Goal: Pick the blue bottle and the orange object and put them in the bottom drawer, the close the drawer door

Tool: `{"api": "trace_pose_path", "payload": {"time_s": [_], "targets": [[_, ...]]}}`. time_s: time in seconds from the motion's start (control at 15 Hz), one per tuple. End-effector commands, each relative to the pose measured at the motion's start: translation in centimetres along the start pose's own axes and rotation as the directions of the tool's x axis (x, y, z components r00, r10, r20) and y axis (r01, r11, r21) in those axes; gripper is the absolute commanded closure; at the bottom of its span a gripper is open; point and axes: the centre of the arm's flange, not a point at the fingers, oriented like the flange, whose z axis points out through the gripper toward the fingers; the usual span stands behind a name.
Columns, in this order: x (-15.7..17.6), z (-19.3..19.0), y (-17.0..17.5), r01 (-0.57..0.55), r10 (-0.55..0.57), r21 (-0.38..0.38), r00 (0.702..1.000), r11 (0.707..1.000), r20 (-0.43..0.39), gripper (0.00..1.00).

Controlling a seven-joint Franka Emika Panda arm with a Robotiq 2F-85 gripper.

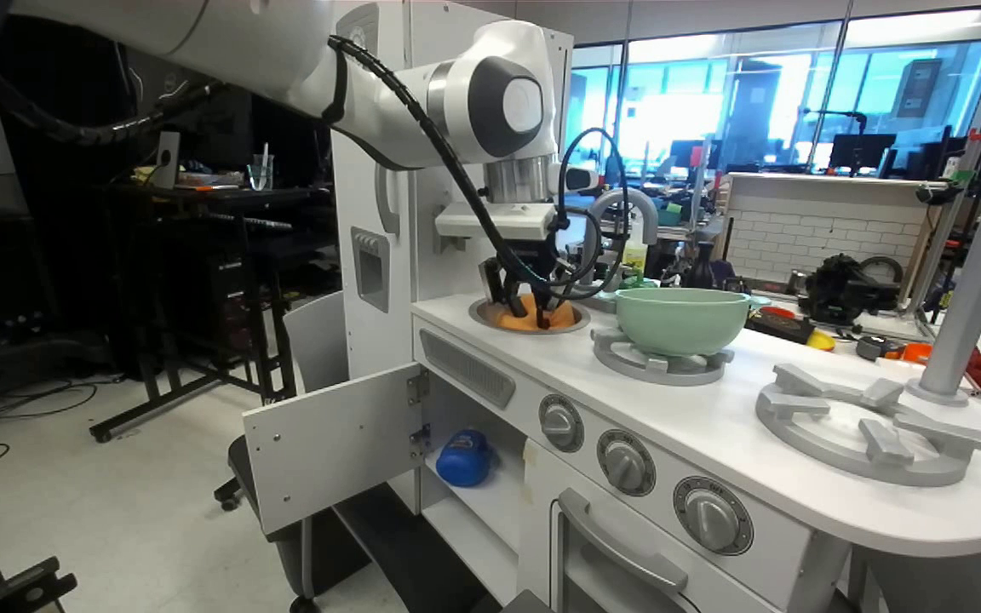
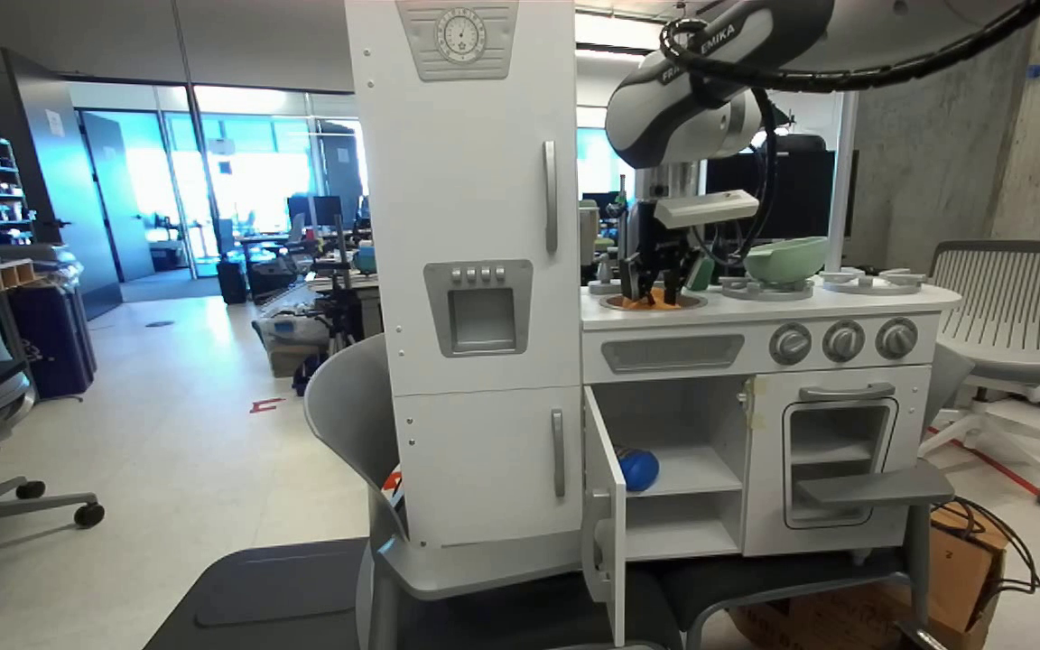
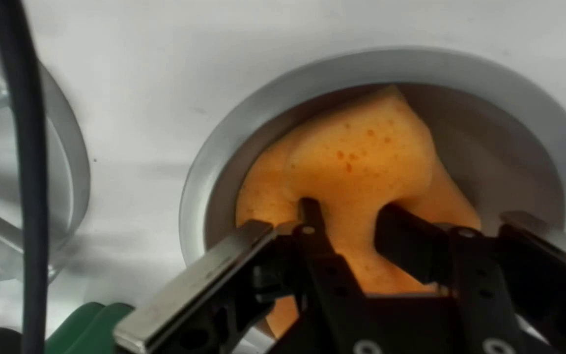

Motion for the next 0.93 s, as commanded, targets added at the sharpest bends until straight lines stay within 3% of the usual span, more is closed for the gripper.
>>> {"api": "trace_pose_path", "payload": {"time_s": [0.0, 0.47, 0.87], "targets": [[7.3, 1.2, 0.4, 0.026, -0.024, -0.026, 0.998, 0.999, 0.058, 1.00], [6.4, -5.8, 3.0, 0.048, -0.048, -0.008, 0.997, 0.999, 0.067, 0.98], [2.5, -15.6, 4.8, 0.093, -0.093, 0.007, 0.992, 0.996, 0.082, 0.98]]}}
